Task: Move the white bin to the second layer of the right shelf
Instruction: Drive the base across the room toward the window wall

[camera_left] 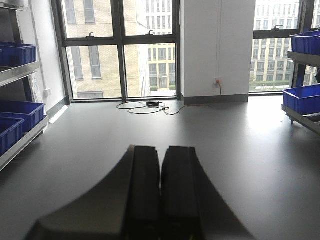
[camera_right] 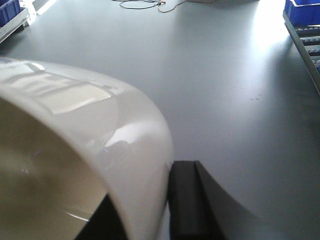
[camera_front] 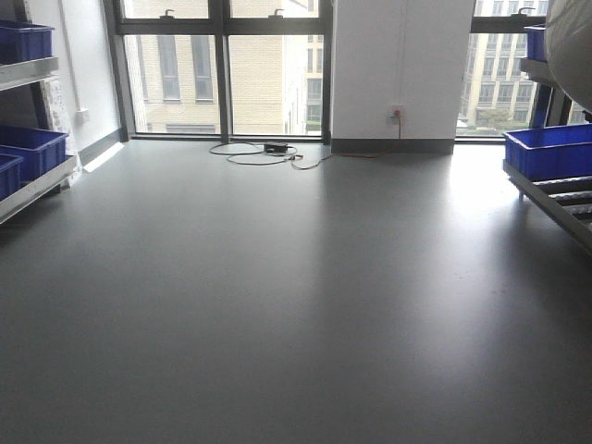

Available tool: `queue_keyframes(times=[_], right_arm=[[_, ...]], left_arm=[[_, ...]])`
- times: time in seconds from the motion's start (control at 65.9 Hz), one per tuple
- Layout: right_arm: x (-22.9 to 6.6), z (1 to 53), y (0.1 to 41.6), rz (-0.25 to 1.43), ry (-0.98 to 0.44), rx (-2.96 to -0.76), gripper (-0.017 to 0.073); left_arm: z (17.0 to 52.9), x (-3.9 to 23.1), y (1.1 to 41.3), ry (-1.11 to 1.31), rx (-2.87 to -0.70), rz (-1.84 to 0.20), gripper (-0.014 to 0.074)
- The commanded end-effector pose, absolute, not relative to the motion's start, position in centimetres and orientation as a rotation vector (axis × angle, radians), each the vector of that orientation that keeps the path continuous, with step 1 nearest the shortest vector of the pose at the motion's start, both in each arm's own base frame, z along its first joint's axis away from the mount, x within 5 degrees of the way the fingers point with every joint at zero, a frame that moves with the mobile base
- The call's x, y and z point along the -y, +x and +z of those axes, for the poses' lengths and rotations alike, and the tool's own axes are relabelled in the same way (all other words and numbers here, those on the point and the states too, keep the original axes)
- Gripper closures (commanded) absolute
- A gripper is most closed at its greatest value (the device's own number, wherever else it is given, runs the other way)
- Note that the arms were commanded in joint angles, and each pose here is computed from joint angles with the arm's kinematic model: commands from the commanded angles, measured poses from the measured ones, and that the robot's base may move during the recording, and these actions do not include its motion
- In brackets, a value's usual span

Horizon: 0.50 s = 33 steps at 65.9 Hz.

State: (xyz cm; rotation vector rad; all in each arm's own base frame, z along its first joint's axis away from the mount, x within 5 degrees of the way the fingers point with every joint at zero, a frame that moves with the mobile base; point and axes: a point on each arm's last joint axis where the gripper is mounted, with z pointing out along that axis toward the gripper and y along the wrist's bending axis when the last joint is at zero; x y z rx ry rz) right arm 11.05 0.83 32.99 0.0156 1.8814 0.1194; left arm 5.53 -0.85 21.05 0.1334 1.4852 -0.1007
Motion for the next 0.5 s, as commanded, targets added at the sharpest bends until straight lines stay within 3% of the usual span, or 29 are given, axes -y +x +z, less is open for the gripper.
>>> queue_keyframes(times=[0.0,0.486], right_arm=[[-0.73,34.87,11.22,0.114,0.018,-1.754,0.0536],[-0.73,34.87,11.22,0.114,0.018,-1.754,0.0536]], left_arm=[[20.78,0.80,5.50,0.115,-1.420,-0.110,0.0509],[20.78,0.80,5.50,0.115,-1.420,-0.110,0.0509]])
